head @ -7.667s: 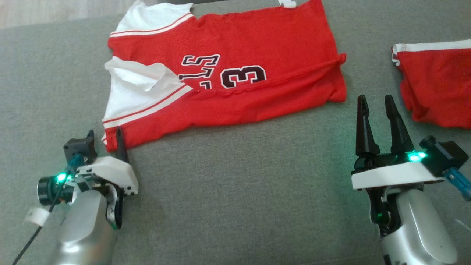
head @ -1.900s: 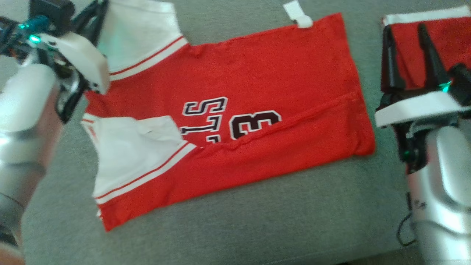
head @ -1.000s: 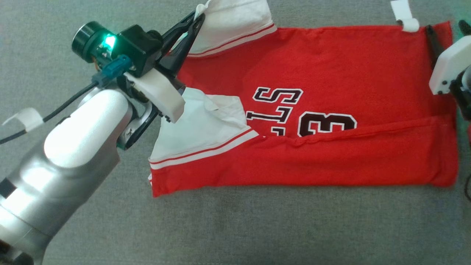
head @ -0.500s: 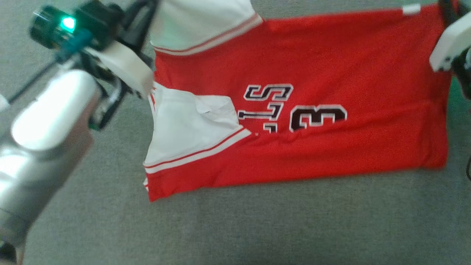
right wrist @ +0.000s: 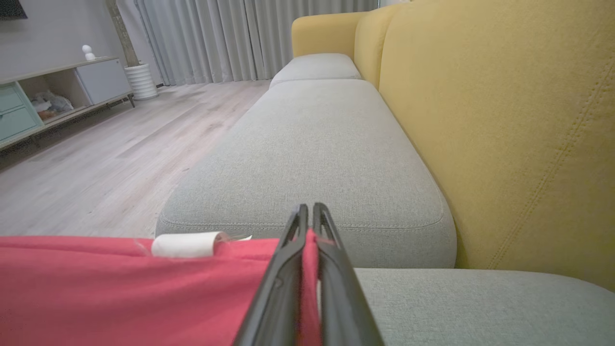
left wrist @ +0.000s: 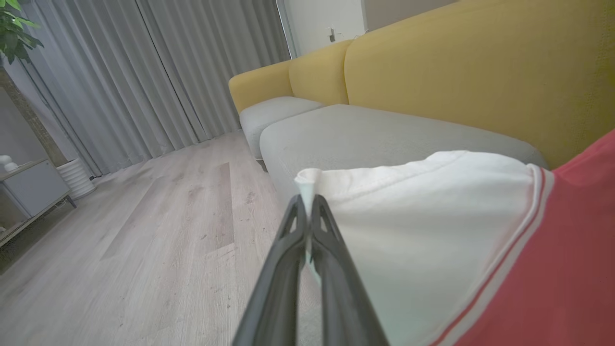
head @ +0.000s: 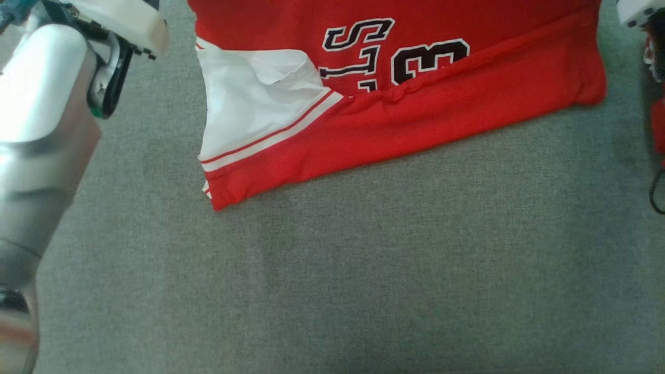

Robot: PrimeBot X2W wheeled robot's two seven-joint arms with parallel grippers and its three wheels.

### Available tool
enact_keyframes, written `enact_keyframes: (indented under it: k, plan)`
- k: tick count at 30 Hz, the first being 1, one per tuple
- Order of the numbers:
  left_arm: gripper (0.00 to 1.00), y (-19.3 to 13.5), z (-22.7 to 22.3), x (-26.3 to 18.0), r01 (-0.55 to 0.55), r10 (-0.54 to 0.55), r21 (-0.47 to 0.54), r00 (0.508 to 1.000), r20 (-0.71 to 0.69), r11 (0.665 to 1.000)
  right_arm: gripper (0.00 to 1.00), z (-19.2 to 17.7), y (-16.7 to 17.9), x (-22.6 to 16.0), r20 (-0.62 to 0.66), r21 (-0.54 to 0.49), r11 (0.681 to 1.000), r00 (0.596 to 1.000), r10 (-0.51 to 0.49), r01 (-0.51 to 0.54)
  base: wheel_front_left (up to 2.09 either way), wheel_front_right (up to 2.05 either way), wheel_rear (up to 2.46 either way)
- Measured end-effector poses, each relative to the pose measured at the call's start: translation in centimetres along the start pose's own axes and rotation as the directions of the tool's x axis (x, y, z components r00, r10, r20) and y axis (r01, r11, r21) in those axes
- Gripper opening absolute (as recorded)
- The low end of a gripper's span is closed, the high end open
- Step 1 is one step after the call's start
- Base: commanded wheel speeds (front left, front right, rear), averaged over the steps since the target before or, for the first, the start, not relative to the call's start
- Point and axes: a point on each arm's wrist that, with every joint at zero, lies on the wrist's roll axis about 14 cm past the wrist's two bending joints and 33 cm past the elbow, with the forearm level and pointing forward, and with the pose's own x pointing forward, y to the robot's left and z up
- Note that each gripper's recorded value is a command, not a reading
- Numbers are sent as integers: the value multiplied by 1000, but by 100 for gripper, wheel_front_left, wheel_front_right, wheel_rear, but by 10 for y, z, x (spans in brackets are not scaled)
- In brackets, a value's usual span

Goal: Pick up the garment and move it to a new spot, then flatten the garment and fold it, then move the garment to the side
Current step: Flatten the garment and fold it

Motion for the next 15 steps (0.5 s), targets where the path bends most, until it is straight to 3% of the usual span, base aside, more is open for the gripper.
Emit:
enact_keyframes:
  k: [10,15]
  plan:
    - [0,-10,-15,-17,59,-59,4,997,-42,998,0,-8,17,-3,-34,21,999,998,46,-45,0,0,0]
    - [0,-26,-40,-44,125,-125,-3,983,-135,992,0,-55,23,-22,-206,-29,996,975,82,-90,0,0,0]
